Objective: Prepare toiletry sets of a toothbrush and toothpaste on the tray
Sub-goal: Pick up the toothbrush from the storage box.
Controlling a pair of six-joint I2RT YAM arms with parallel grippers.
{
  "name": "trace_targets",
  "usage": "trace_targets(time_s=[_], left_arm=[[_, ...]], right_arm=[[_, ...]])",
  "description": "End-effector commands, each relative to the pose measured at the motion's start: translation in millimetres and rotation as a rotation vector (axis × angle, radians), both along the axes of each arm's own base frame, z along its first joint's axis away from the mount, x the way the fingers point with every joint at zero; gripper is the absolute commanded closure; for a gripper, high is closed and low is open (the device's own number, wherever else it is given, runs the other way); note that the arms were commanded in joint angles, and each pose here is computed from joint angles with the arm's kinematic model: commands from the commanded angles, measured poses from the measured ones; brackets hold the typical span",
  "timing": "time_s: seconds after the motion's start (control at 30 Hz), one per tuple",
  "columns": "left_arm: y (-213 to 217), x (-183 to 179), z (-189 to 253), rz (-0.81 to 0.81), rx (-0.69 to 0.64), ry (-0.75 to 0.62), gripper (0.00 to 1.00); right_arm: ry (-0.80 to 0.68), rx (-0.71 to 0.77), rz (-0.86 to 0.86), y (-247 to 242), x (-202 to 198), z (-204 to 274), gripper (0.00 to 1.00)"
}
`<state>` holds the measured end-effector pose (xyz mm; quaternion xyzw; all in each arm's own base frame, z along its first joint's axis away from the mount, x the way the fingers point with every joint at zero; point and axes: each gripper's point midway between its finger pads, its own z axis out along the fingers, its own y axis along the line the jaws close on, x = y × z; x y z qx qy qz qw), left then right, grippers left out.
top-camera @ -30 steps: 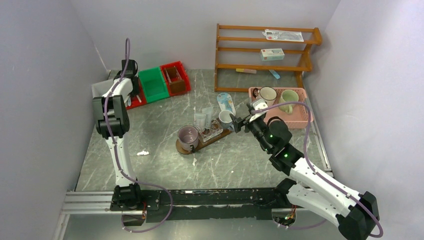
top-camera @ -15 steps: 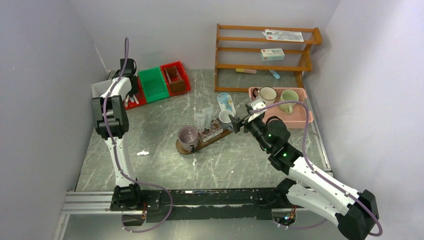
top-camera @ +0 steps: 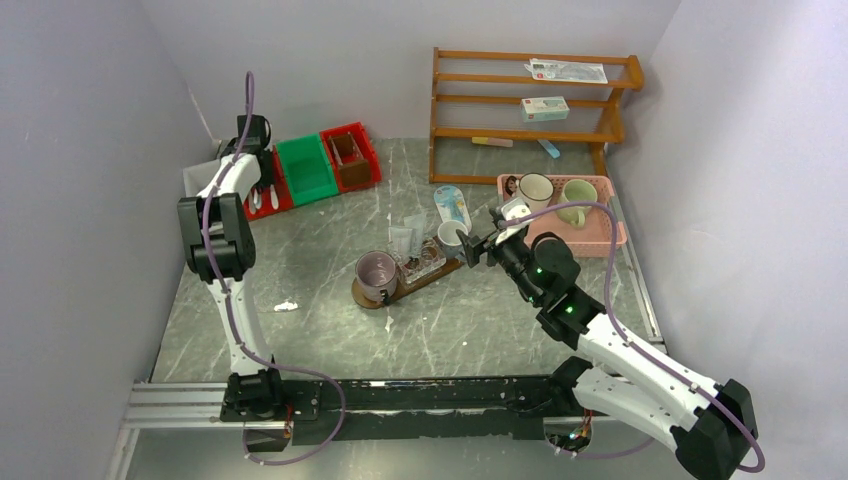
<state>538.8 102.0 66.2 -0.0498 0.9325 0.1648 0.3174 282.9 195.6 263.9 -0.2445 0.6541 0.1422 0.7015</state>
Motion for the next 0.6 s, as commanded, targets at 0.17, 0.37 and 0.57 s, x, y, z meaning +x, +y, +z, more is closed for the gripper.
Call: trace_targets(time_s=[0.17, 0.37, 0.57], left_arm=[[-1, 2, 18, 0.013, -0.035, -0.063, 0.78], [-1, 0, -6, 0.03, -0.043, -0.022, 0.76], [1, 0, -14, 0.039, -0.038, -0.003, 0.74]], right_arm=[[0.001, 0.004, 0.011, 2, -1, 1, 0.2], [0.0, 0.002, 0.008, 1, -1, 2, 0.2], [0.002, 0.002, 0.007, 0, -2, 2, 0.2]])
